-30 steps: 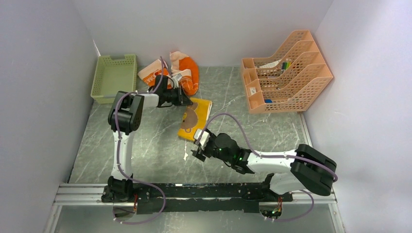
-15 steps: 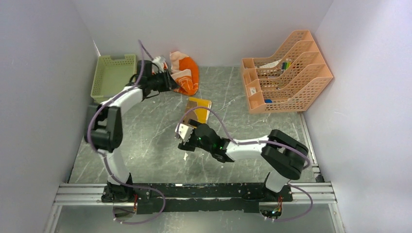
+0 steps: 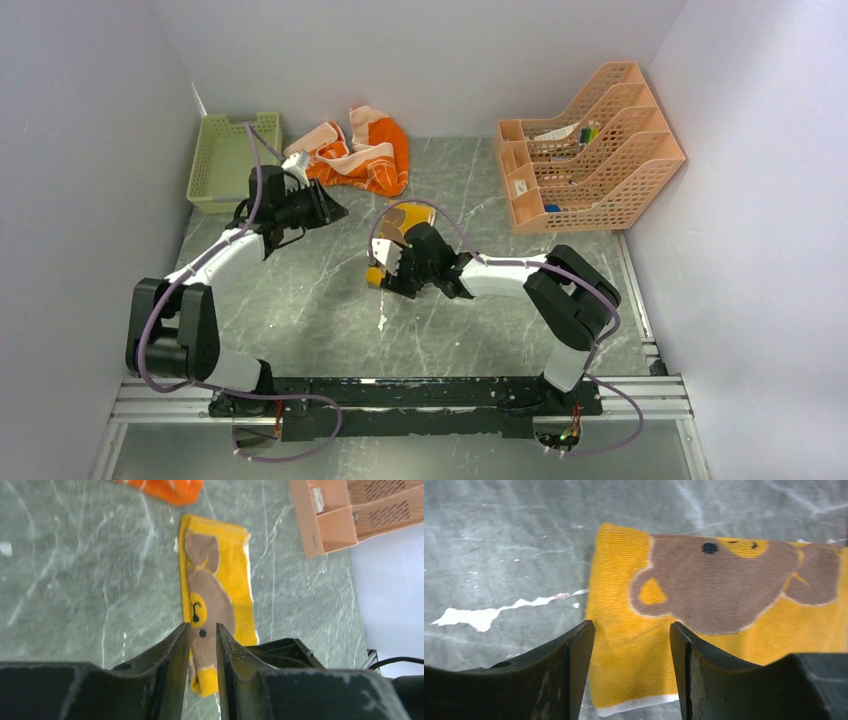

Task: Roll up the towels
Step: Roll the towel at the center of the board.

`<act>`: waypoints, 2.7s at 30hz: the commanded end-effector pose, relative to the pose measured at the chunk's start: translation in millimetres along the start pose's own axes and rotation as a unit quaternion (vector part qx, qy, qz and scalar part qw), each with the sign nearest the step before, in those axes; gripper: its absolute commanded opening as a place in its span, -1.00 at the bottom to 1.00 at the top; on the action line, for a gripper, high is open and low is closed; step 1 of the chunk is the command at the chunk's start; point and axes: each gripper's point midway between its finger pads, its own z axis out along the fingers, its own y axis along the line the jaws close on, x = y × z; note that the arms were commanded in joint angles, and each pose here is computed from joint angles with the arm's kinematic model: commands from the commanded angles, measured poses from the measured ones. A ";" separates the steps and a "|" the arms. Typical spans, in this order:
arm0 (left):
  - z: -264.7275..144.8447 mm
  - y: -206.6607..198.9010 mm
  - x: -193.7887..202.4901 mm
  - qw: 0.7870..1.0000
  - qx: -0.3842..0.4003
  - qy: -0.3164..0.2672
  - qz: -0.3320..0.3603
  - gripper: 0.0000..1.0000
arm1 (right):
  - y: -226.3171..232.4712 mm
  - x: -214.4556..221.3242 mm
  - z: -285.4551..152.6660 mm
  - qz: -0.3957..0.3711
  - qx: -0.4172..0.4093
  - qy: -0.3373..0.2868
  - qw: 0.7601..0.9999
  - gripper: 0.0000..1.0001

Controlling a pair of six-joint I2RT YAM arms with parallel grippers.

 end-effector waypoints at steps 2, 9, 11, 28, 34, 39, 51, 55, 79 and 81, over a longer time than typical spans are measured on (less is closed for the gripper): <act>-11.5 -2.0 17.2 1.000 0.013 0.004 -0.013 -0.31 | 26.7 0.1 0.4 0.005 -0.044 -0.010 0.999 0.23; -12.2 6.8 56.7 0.998 0.028 0.024 -0.042 -0.39 | 40.3 -7.1 3.8 -0.006 -0.049 -0.026 0.998 0.30; -10.7 10.9 68.6 0.998 0.029 0.036 -0.051 -0.43 | 41.0 -2.5 8.6 -0.008 -0.050 -0.017 0.999 0.28; -43.7 -0.5 112.3 0.993 0.053 0.052 -0.091 -0.54 | 62.8 39.6 6.7 0.057 -0.067 0.055 0.995 -1.00; -72.8 -26.1 140.8 0.989 0.088 0.069 -0.093 -0.53 | 113.2 13.1 -18.3 0.159 -0.159 0.024 0.974 -1.00; -88.6 -42.9 170.3 0.988 0.092 0.095 -0.083 -0.53 | 143.8 -10.4 -37.1 0.218 -0.239 -0.016 0.946 -1.00; -87.9 -65.6 209.8 0.981 0.122 0.121 -0.089 -0.78 | 119.9 -31.7 -44.8 0.380 -0.318 -0.012 0.869 -1.00; -84.1 -71.0 209.6 0.980 0.134 0.122 -0.087 -0.83 | 122.3 -15.2 -31.0 0.395 -0.328 0.024 0.858 -1.00; -39.9 -13.8 242.9 0.985 0.016 0.162 -0.057 -0.86 | 63.4 -27.4 -39.3 0.338 -0.170 -0.025 0.925 -0.16; -36.9 -11.9 240.9 0.985 0.008 0.164 -0.051 -0.87 | 46.1 -44.3 -56.1 0.301 -0.099 -0.071 0.946 0.83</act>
